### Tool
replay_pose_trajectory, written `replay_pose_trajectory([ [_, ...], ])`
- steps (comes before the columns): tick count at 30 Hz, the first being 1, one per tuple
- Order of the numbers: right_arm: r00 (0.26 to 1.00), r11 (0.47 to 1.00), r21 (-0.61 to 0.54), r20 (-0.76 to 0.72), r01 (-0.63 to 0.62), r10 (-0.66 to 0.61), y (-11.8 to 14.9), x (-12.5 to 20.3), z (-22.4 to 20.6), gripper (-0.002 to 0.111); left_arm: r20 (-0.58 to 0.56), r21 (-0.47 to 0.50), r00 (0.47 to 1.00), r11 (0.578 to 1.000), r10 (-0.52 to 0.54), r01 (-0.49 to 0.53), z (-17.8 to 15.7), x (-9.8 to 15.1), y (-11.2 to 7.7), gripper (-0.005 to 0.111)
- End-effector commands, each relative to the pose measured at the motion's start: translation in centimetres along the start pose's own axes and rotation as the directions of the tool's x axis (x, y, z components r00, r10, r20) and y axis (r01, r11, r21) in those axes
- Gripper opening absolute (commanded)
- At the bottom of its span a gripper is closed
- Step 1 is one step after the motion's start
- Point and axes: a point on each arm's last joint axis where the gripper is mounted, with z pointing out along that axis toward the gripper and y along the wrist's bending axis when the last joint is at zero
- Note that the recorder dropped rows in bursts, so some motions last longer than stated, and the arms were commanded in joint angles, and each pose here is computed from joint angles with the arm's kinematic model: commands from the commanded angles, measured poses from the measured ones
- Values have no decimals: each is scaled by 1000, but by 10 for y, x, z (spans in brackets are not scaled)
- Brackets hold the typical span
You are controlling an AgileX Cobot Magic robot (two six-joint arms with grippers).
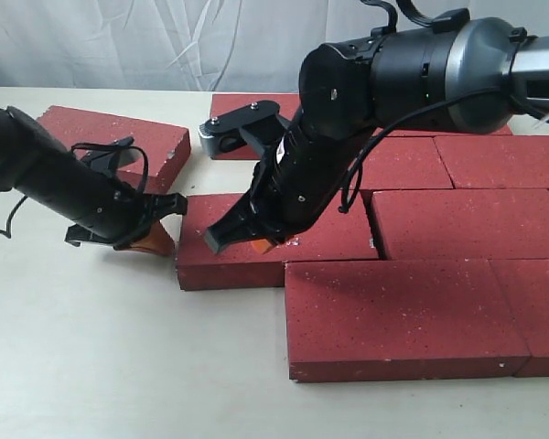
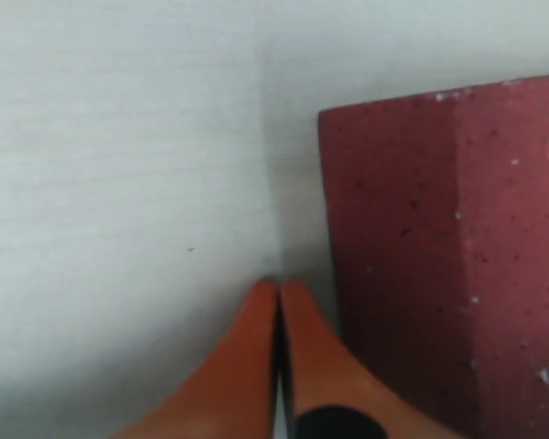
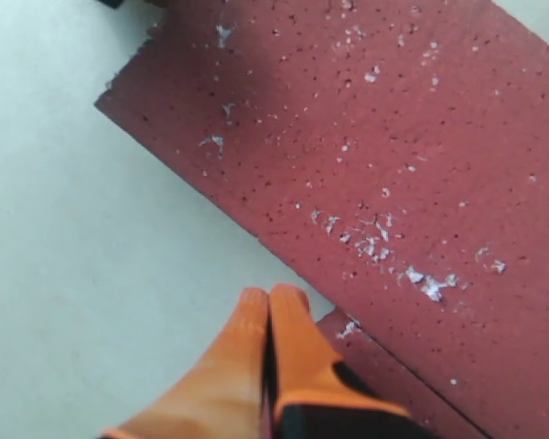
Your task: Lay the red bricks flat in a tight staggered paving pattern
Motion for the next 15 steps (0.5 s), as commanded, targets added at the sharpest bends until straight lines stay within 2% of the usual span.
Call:
replay_pose_trajectory([
  [1, 1000, 1000, 19, 11, -6, 6, -2, -1, -4, -1, -3, -68, 998, 996, 64, -64, -11, -5, -3, 0],
  [7, 997, 996, 41, 5, -81, 81, -11, 0, -5, -1, 74, -214, 992, 973, 101, -83, -36, -9, -14, 0],
  [9, 990, 988, 55, -6, -143, 143, -29, 1, -10, -1, 96, -232, 986, 966, 136, -111, -42, -9, -22, 0],
  [12, 965, 963, 63, 0, -261, 261, -64, 7, -31, -1, 89, -203, 983, 969, 159, -138, -37, -3, -39, 0],
  [15, 936, 934, 61, 36, -351, 350, -90, 14, -59, -1, 105, -189, 984, 974, 144, -122, -36, -3, -43, 0],
])
